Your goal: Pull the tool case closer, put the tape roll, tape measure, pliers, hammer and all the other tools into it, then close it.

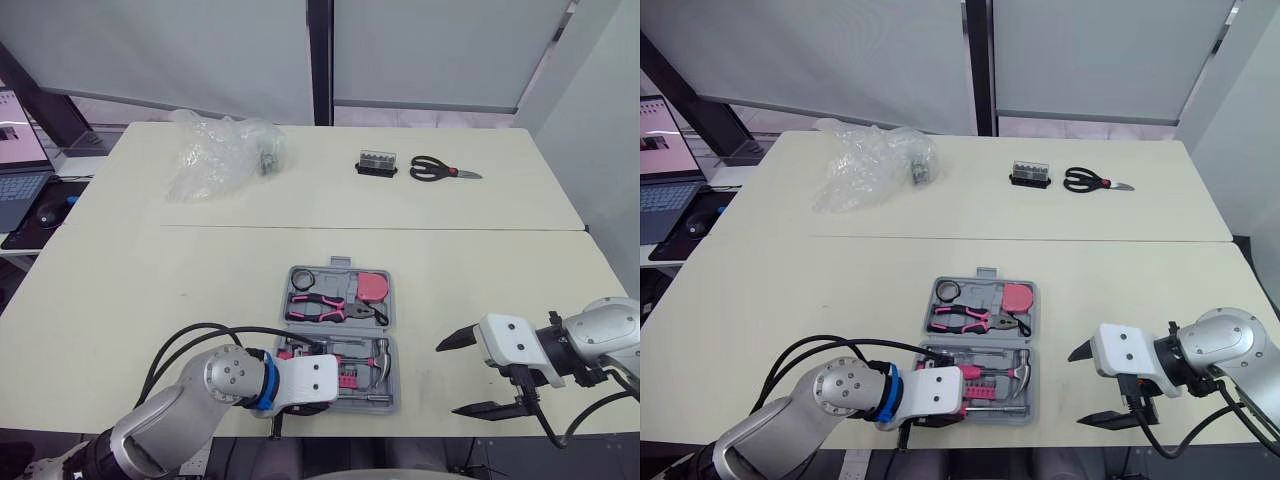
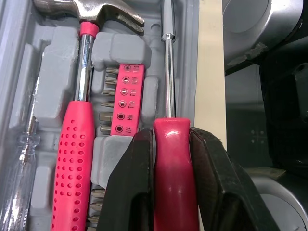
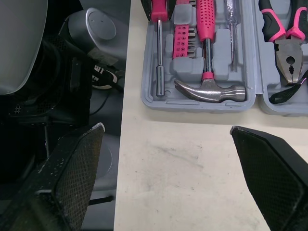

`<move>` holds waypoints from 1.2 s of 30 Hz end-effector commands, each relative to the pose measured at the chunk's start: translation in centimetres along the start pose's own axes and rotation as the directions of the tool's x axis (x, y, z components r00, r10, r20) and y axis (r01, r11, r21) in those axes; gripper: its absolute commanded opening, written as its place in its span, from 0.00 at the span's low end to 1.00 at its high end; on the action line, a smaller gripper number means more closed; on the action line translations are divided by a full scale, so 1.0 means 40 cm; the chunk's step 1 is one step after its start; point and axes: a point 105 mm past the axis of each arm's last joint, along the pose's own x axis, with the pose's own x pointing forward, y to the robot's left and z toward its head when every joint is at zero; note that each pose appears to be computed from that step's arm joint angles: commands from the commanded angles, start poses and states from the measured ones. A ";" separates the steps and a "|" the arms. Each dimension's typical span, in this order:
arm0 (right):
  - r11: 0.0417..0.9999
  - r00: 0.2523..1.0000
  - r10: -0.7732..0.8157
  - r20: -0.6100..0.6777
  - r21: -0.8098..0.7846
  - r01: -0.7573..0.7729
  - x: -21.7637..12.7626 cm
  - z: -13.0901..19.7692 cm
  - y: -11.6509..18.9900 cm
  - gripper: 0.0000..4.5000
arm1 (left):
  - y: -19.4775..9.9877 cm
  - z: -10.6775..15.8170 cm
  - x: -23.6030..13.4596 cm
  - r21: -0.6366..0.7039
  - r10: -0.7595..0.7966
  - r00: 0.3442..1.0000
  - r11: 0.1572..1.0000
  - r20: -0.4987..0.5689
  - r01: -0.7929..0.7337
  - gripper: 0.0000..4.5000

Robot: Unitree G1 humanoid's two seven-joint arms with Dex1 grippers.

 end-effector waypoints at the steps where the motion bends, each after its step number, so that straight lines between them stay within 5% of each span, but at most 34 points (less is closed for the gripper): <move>1: 0.999 1.000 -0.008 0.014 -0.041 0.009 -0.002 0.018 0.002 1.00 | -0.010 0.019 -0.001 0.033 -0.010 1.000 0.999 0.020 0.009 0.16; 5: 0.999 1.000 -0.010 0.017 -0.041 0.011 0.000 0.019 0.002 1.00 | 0.000 0.017 -0.001 0.021 0.006 1.000 1.000 0.017 -0.006 0.16; 15: 0.999 0.999 -0.017 0.040 -0.035 0.018 0.002 0.032 0.004 1.00 | 0.031 0.079 -0.070 -0.048 0.042 0.986 0.998 0.164 -0.035 0.87; 22: 0.999 0.998 -0.029 0.056 -0.027 0.031 0.005 0.038 0.000 1.00 | 0.043 0.074 -0.173 -0.052 -0.012 0.935 0.998 0.355 0.033 0.87; 34: 0.999 0.997 -0.041 0.073 -0.029 0.043 0.015 0.046 -0.009 1.00 | 0.033 -0.030 -0.078 0.005 -0.055 0.984 0.998 0.172 0.055 0.03; 36: 0.999 0.996 -0.042 0.074 -0.030 0.044 0.015 0.047 -0.010 1.00 | 0.032 -0.045 -0.062 -0.007 -0.042 0.987 0.999 0.158 0.044 0.01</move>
